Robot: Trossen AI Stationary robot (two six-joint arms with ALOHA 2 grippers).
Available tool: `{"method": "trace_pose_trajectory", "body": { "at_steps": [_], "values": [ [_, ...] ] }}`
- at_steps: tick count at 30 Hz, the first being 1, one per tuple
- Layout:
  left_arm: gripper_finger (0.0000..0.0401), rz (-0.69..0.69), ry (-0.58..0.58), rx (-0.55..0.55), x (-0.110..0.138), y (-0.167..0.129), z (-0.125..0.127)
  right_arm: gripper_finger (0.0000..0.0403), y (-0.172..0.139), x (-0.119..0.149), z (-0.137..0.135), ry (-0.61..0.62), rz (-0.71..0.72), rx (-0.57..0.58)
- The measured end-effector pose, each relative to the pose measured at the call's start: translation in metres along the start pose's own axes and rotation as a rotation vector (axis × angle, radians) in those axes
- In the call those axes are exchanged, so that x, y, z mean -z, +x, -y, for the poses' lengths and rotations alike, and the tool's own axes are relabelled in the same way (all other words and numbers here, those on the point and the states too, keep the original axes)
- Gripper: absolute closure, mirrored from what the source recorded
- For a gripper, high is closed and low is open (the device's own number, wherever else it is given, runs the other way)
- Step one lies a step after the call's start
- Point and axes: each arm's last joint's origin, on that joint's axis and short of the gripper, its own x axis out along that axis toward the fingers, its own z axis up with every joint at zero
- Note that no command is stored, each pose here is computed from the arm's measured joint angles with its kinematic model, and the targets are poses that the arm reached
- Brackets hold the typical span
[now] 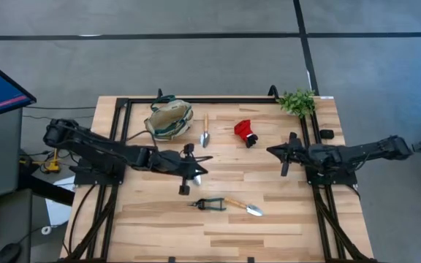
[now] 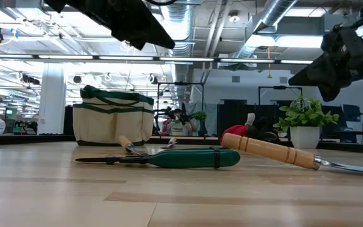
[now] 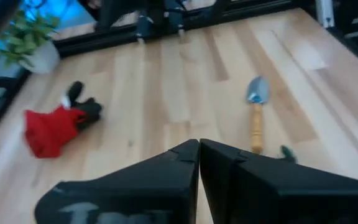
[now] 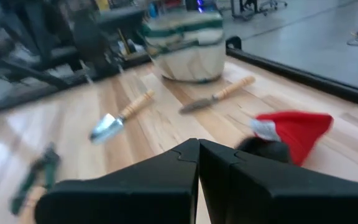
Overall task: Pick & Place Garden tools in Gardening bag
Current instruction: Put the red gloves into the yellow gardening bag
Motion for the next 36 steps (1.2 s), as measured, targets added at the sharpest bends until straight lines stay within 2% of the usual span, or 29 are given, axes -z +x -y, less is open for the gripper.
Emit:
{"method": "trace_pose_trajectory", "body": {
  "at_steps": [4, 9, 14, 17, 20, 27, 31, 36],
  "values": [
    [0.0398, -0.059, -0.002, -0.070, 0.004, -0.014, -0.017, 0.0403, 0.006, 0.003, 0.003, 0.013, -0.036, 0.050],
    [0.0398, 0.046, -0.032, -0.030, 0.006, -0.042, -0.036, 0.0403, 0.015, 0.004, 0.006, 0.094, -0.050, 0.110],
    [0.0398, 0.113, -0.096, -0.084, 0.023, -0.072, -0.050, 0.0399, 0.024, 0.002, 0.010, 0.135, -0.020, 0.154],
    [0.0398, 0.132, -0.134, -0.110, 0.039, -0.084, -0.053, 0.0374, 0.028, 0.004, 0.014, 0.132, -0.043, 0.198],
    [0.0398, 0.153, -0.171, -0.120, 0.053, -0.094, -0.052, 0.0330, 0.033, 0.007, 0.017, 0.178, -0.073, 0.240],
    [0.0398, 0.238, -0.194, -0.132, 0.065, -0.107, -0.050, 0.0231, 0.049, -0.001, 0.020, 0.300, -0.099, 0.269],
    [0.0398, 0.251, -0.195, -0.138, 0.066, -0.110, -0.050, 0.0213, 0.061, -0.004, 0.022, 0.324, -0.148, 0.295],
    [0.0398, 0.251, -0.195, -0.138, 0.066, -0.109, -0.050, 0.0219, 0.077, 0.001, 0.027, 0.342, -0.239, 0.349]
  ]
}}
